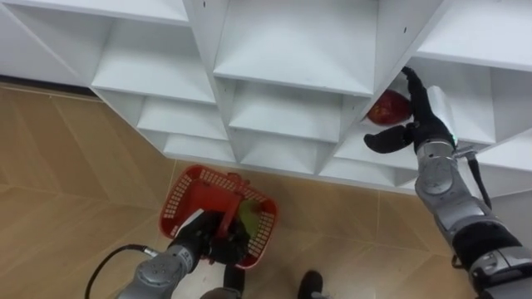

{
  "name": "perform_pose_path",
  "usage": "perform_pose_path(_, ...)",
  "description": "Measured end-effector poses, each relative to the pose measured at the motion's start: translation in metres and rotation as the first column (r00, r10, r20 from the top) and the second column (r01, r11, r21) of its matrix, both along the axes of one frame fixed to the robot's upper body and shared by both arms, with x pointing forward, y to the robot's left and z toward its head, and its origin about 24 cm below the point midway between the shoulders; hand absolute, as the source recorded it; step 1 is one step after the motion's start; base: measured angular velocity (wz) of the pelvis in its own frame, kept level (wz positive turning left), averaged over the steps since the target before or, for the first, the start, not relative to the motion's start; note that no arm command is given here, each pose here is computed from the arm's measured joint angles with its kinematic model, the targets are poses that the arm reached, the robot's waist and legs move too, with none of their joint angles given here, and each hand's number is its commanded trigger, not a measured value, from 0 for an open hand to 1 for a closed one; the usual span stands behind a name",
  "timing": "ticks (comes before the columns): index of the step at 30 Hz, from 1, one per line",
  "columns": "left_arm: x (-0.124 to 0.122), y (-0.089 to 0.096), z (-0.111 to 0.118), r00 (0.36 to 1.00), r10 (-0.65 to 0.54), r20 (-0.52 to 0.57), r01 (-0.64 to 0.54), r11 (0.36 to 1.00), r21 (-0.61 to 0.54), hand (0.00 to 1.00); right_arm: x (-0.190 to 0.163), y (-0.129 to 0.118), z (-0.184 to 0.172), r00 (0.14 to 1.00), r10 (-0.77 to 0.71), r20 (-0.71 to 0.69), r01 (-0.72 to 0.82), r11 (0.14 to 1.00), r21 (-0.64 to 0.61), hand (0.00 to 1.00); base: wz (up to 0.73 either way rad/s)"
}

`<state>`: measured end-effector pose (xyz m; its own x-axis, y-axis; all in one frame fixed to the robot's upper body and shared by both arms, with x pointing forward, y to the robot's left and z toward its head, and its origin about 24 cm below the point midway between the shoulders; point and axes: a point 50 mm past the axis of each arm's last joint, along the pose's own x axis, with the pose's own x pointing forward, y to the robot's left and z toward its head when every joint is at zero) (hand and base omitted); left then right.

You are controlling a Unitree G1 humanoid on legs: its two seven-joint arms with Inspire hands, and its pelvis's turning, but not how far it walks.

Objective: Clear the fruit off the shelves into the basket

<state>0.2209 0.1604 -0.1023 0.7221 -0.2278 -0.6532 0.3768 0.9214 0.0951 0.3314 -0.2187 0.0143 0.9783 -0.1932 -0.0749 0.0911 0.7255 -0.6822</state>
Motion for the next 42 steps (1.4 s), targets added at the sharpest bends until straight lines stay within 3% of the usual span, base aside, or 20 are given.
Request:
perform_pose_path(2, 0.000, -0.001, 0.000, 1.000, 0.000, 0.000, 0.000, 1.000, -0.002, 1.00, 0.001, 0.002, 0.001, 1.000, 0.012, 0.000, -0.012, 1.000, -0.010, 0.00, 0.00)
perform_pose_path(3, 0.000, -0.001, 0.000, 1.000, 0.000, 0.000, 0.000, 1.000, -0.003, 1.00, 0.002, 0.005, 0.001, 1.000, 0.016, 0.002, -0.016, 1.000, -0.007, 0.05, 0.00)
perform_pose_path(4, 0.000, -0.001, 0.000, 1.000, 0.000, 0.000, 0.000, 1.000, -0.003, 1.00, 0.002, 0.006, 0.001, 1.000, 0.019, 0.002, -0.019, 1.000, -0.005, 0.67, 0.00)
perform_pose_path(5, 0.000, -0.001, 0.000, 1.000, 0.000, 0.000, 0.000, 1.000, -0.003, 1.00, 0.002, 0.008, 0.001, 1.000, 0.023, 0.003, -0.023, 1.000, -0.001, 1.00, 0.00)
perform_pose_path(42, 0.004, 0.002, 0.003, 0.998, 0.053, 0.018, -0.053, 0.998, -0.022, 1.00, 0.001, 0.011, -0.001, 1.000, 0.025, -0.016, -0.025, 1.000, 0.012, 1.00, -0.01)
